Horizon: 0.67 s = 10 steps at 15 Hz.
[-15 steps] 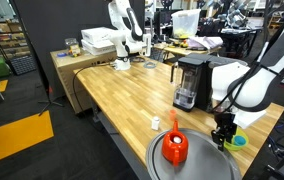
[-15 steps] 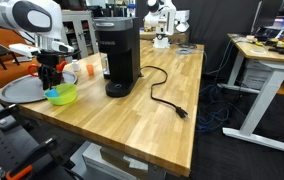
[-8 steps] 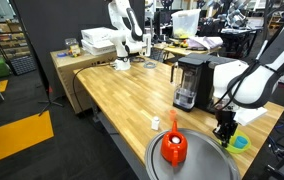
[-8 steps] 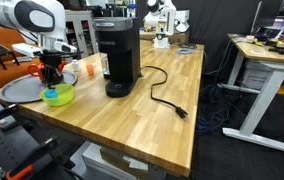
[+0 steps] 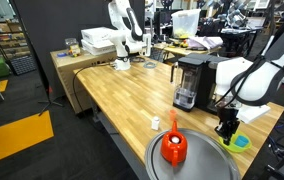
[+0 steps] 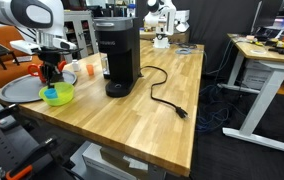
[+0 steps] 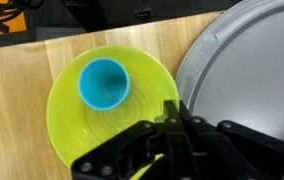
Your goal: Put the blue cup in the yellow bowl then put the yellow bowl on the gray plate
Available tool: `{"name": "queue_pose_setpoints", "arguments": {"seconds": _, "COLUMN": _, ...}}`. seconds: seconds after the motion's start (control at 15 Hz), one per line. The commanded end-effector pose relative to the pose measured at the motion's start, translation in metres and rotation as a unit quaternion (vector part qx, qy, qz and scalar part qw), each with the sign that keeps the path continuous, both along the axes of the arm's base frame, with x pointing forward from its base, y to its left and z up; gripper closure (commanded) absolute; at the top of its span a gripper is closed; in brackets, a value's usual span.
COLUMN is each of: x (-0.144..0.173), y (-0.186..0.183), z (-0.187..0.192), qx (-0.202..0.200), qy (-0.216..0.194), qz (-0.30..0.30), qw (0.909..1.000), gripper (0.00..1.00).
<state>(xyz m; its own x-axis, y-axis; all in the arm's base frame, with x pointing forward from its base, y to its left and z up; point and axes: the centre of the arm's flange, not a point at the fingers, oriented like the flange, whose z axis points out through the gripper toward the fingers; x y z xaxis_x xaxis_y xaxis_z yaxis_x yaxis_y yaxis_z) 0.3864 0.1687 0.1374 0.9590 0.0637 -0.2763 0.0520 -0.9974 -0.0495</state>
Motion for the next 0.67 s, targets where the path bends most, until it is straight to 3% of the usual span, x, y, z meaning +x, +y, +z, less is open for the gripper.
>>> {"name": "queue_pose_setpoints", "arguments": {"seconds": 0.0, "x": -0.011, "y": -0.004, "z": 0.017, "qx": -0.002, "qy": -0.002, "qz": 0.01, "qw": 0.9999, "gripper": 0.99}}
{"name": "queue_pose_setpoints", "arguments": {"seconds": 0.6, "x": -0.03, "y": 0.02, "z": 0.039, "qx": -0.002, "qy": -0.013, "qz": 0.059, "qw": 0.9981, "gripper": 0.99}}
